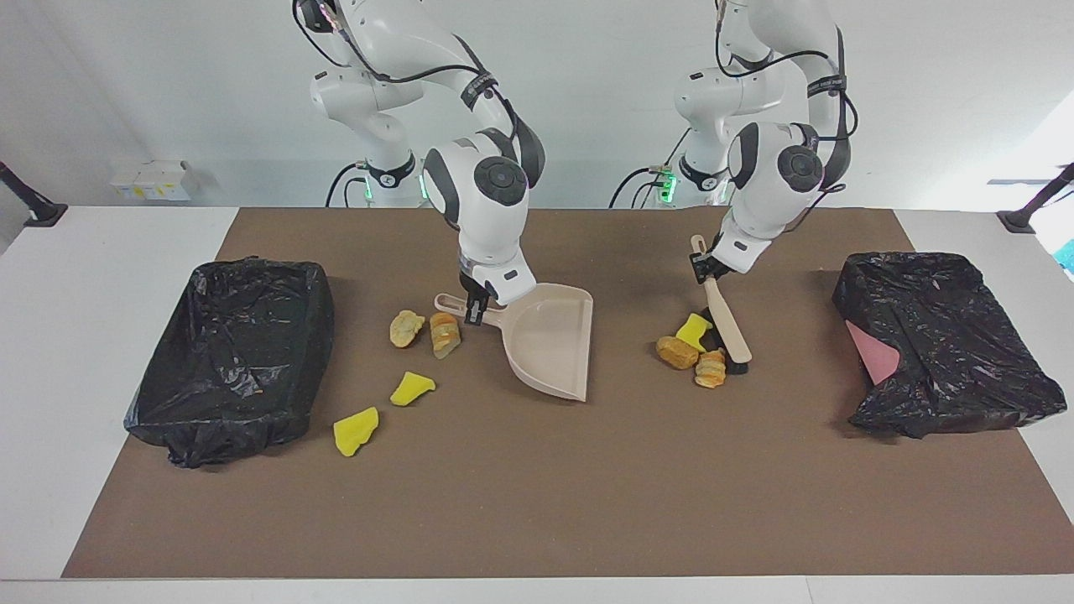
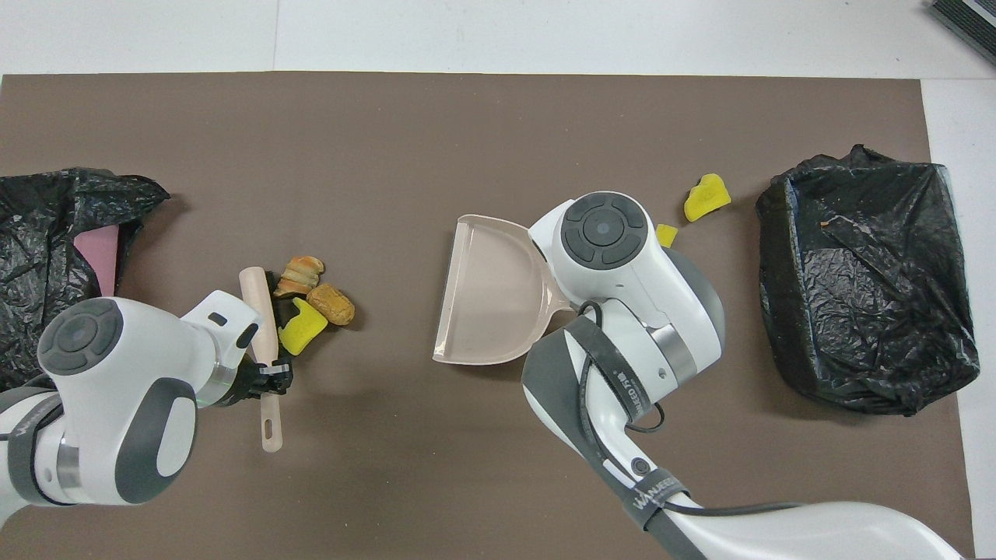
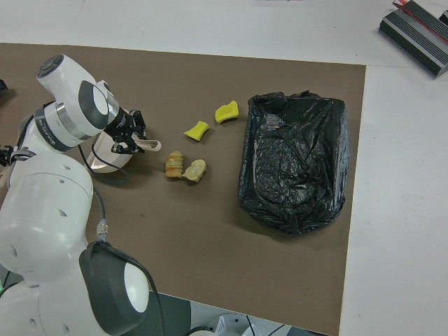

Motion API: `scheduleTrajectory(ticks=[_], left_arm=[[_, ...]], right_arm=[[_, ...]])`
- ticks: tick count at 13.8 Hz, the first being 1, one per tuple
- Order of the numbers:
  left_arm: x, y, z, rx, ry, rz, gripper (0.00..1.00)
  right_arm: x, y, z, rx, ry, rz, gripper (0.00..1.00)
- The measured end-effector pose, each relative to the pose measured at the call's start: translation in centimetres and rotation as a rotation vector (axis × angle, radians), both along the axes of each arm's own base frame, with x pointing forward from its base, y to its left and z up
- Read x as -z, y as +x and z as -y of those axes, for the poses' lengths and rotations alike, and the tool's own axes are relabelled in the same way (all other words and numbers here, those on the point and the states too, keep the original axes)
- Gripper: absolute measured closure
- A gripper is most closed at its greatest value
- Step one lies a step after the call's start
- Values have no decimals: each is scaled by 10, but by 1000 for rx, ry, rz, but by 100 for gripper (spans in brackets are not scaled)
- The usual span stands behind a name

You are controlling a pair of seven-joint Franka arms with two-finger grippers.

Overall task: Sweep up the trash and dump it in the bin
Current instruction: 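Sweep the bread and sponge pieces toward the dustpan with the left gripper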

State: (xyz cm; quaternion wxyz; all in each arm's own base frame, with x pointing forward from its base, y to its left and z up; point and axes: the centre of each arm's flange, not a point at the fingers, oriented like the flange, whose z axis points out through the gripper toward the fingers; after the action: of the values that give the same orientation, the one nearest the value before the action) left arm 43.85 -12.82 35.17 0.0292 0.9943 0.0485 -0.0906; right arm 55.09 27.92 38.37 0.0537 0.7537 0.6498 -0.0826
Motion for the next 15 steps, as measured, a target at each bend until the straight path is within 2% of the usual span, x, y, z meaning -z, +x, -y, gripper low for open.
scheduleTrajectory(ticks=[5, 9, 12, 15], left_arm=[[1, -15, 62, 76, -40, 29, 73], [7, -14, 109, 96, -108, 50, 73], [-10, -20, 172, 108, -197, 62, 73], [-34, -35, 223, 129, -242, 84, 73]], right_arm=[[9, -5, 0, -7, -12, -15, 69], [15, -7, 2, -16, -28, -20, 69], [16, -8, 2, -17, -31, -21, 69], [17, -8, 2, -19, -34, -23, 69]])
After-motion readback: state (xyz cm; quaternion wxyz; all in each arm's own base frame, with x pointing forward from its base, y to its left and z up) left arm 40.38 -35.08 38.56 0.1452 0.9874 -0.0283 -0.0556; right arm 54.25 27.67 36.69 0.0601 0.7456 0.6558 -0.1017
